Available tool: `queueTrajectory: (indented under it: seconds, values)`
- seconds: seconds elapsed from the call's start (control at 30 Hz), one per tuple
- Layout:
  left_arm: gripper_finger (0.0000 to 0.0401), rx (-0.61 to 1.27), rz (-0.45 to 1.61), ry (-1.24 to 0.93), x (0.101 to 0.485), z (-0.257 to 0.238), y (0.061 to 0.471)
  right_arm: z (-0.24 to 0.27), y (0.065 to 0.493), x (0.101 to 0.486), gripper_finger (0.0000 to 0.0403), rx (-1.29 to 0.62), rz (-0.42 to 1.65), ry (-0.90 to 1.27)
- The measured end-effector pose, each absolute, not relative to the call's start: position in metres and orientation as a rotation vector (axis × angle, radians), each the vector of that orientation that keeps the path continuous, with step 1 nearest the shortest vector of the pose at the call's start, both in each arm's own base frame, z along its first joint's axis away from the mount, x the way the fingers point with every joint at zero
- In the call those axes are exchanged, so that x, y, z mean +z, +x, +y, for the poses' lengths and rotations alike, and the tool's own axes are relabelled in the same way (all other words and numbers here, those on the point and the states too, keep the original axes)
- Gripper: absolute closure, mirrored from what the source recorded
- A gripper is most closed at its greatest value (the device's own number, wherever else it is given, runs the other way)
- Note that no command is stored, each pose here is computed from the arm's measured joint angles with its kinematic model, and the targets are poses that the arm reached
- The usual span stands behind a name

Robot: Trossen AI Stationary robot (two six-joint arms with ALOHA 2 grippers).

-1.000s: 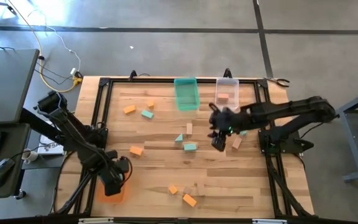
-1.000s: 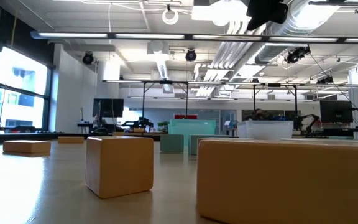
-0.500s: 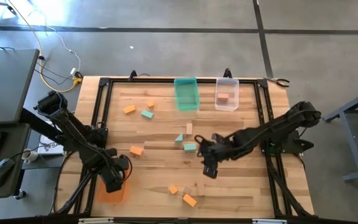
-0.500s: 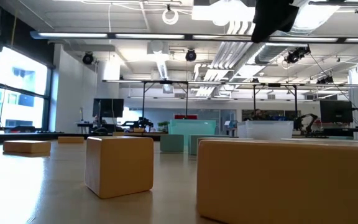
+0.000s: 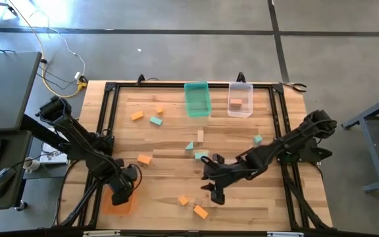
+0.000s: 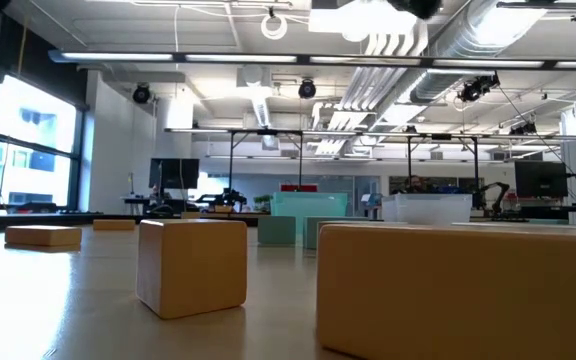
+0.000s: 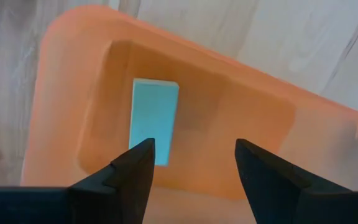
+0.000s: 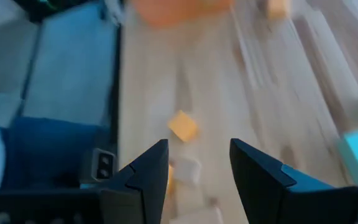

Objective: Sort & place blocks by color
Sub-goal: Put the yellow block into the blue bin

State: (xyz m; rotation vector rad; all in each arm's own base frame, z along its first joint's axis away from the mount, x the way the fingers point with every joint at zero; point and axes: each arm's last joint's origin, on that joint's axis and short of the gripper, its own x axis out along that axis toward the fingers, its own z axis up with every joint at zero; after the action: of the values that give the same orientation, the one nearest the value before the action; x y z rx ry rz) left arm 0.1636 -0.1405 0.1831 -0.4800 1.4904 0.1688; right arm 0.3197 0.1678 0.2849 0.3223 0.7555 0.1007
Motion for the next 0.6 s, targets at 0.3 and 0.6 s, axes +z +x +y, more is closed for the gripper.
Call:
queueTrajectory:
  seconds: [0.3, 0.6]
  values:
    - [0.0190, 0.166, 1.489, -0.480, 0.184, -0.141, 0.164, 0.176, 0.326, 0.298, 0.0245, 0.228, 0.614, 0.279]
    - [0.0190, 0.066, 1.426, -0.470, 0.206, -0.151, 0.174, 0.186, 0.325, 0.325, 0.0245, 0.281, 0.560, 0.253]
